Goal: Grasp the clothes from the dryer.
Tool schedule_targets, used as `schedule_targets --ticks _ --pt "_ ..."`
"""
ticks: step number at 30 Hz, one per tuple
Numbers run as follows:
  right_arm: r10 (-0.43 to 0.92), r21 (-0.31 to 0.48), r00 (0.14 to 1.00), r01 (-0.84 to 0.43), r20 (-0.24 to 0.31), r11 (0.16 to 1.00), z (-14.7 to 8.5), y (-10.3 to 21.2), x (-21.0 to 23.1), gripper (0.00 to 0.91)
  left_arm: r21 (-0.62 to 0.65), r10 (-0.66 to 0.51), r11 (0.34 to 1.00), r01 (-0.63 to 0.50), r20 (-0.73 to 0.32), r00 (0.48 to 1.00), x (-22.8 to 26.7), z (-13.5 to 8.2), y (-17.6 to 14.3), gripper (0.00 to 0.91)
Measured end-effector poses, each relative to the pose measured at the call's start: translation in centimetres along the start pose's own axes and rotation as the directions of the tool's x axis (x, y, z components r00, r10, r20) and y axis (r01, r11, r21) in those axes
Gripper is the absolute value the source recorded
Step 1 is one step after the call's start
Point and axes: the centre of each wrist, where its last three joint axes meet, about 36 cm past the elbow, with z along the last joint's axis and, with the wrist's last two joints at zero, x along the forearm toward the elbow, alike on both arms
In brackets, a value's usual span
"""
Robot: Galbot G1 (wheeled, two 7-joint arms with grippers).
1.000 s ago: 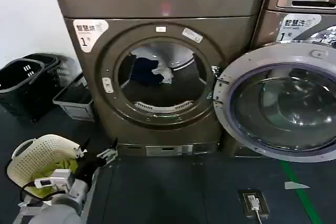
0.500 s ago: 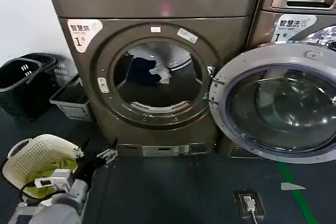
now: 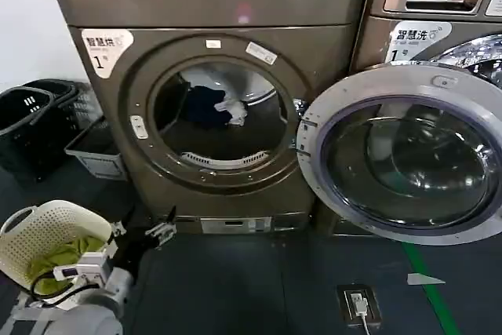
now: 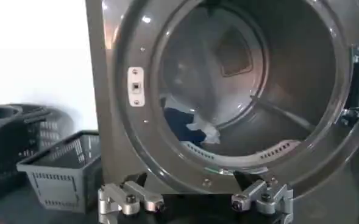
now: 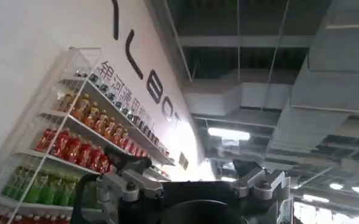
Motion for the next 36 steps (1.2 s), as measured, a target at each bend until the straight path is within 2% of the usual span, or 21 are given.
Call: schedule_targets --ticks 36 --pt "0.006 -0.015 0.999 -0.005 0.044 1.000 -0.7 -0.7 0.2 0.907 -0.007 0.027 1.000 -0.027 0.009 1.000 -0.8 -0.2 -0.4 0.907"
